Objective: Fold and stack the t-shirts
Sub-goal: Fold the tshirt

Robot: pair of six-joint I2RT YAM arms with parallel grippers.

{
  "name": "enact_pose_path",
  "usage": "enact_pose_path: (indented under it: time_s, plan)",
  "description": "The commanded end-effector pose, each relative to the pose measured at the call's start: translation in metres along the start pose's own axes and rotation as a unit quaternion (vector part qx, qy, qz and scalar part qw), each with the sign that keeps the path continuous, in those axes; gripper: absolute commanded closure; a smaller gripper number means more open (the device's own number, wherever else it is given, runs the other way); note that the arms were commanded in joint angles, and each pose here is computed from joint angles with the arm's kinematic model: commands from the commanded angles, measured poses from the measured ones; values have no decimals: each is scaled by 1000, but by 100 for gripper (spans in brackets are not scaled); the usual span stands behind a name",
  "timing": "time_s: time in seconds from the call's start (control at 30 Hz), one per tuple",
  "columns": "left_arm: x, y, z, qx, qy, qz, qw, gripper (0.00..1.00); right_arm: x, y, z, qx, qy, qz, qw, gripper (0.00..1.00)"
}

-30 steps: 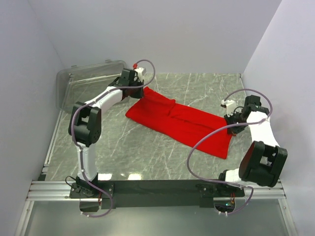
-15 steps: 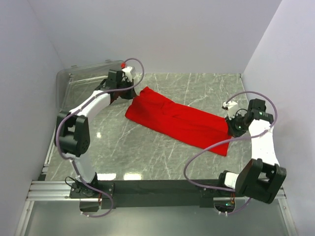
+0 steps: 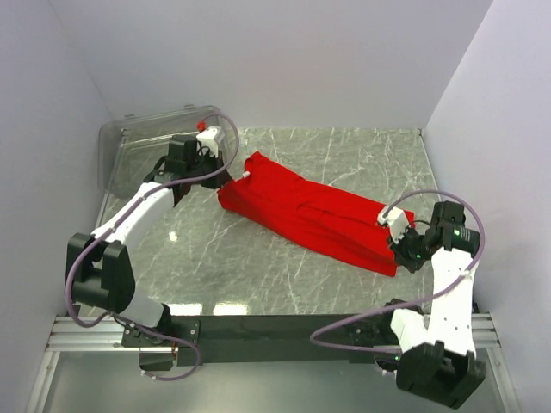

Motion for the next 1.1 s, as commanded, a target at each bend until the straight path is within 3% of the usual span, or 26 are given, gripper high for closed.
enact_pose_path:
  time_s: [0.0,0.33,0.67,0.9,1.07]
  plan:
    - [-19,-3,5,17,-30,-5,999,99,-13,23,-6,-38,-1,27,999,100]
    - [-39,7,-26,-8,-32,64,997,99,-22,43,-25,-54,12,-12,998,100]
    - [-56,19,-42,-36,-49,140,988,99,-42,54,-12,-68,-55,-67,994,100]
    - [-52,21,-51,-60,-42,143,987,99,-30,61,-39,-117,-26,-110,987,100]
    - [-50,18,-53,-66,-41,130,989,99,-22,58,-40,-145,-14,-85,986,100]
Point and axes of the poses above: each gripper's point midway between its finger pads, its own x axis out along the fingers, its own y axis along the line the jaws close on, z = x × y, the point moved 6 cm from there along -x, back along the fingers, and after that the axes turned 7 degrees about x, right-handed, at the moved point
